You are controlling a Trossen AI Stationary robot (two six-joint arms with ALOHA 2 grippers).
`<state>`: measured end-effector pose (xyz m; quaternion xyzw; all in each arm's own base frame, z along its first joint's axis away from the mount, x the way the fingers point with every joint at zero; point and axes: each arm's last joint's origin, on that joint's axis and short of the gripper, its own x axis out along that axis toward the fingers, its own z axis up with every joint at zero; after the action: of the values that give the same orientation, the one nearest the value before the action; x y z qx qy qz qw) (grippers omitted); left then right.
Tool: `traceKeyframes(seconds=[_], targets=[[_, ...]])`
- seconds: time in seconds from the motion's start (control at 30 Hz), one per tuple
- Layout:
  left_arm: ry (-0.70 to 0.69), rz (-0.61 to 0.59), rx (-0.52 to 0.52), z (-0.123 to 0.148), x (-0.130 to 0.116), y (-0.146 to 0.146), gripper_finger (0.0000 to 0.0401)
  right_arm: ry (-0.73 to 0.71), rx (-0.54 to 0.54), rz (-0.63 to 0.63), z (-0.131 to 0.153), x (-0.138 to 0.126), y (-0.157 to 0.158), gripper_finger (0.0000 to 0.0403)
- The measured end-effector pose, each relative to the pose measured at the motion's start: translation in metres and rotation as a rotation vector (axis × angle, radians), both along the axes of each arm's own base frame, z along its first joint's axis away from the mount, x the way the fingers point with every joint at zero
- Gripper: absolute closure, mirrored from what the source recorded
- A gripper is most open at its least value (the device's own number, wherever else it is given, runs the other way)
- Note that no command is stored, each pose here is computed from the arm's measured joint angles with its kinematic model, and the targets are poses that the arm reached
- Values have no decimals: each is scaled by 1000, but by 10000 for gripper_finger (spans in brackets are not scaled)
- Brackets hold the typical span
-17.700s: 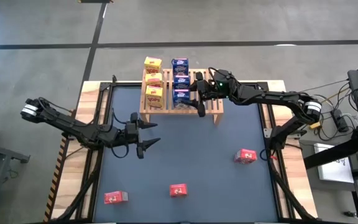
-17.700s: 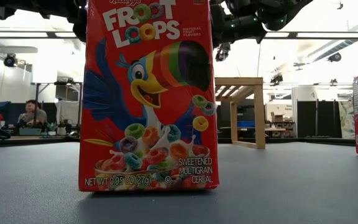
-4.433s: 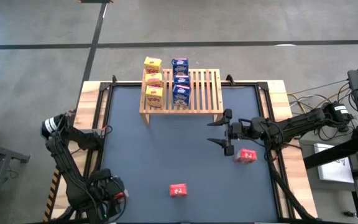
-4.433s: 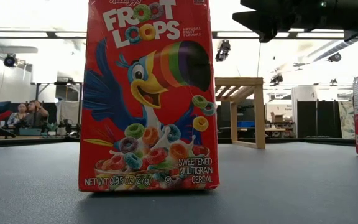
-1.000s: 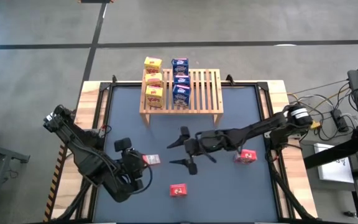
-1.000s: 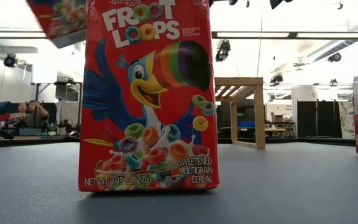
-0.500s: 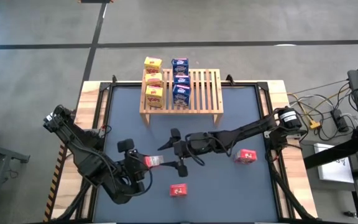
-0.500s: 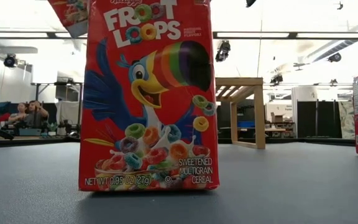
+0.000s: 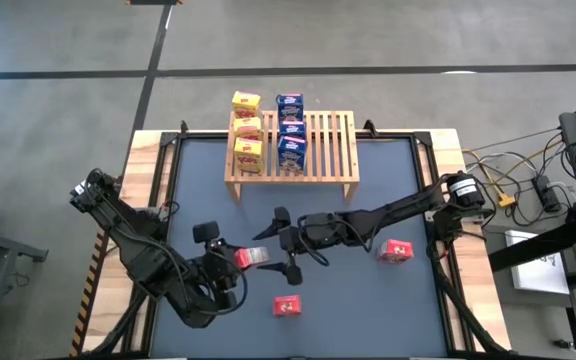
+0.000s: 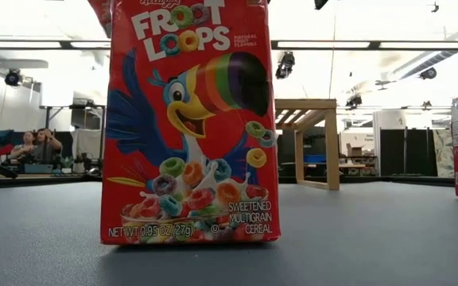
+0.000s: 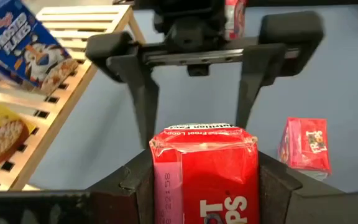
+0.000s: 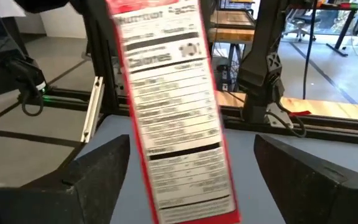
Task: Stack cereal on shelf
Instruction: Put the bottom left red cereal box on the shelf
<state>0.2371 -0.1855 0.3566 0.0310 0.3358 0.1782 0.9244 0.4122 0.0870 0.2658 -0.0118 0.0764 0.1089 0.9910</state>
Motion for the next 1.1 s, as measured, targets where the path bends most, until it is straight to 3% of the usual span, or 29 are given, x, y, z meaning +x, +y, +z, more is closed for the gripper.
traceKeyframes(seconds=[0.17, 0.37, 0.8, 1.1], targets=[[-15, -36, 13, 2, 3, -2, 235, 0, -4, 8, 0, 0, 0, 61], [-23, -47, 13, 3, 4, -3, 235, -1, -8, 25, 0, 0, 1, 82], [-30, -37, 0, 3, 4, -4, 234, -2, -18, 65, 0, 0, 1, 178], [-26, -44, 9, 3, 4, -3, 173, -3, -36, 62, -1, 0, 0, 212]])
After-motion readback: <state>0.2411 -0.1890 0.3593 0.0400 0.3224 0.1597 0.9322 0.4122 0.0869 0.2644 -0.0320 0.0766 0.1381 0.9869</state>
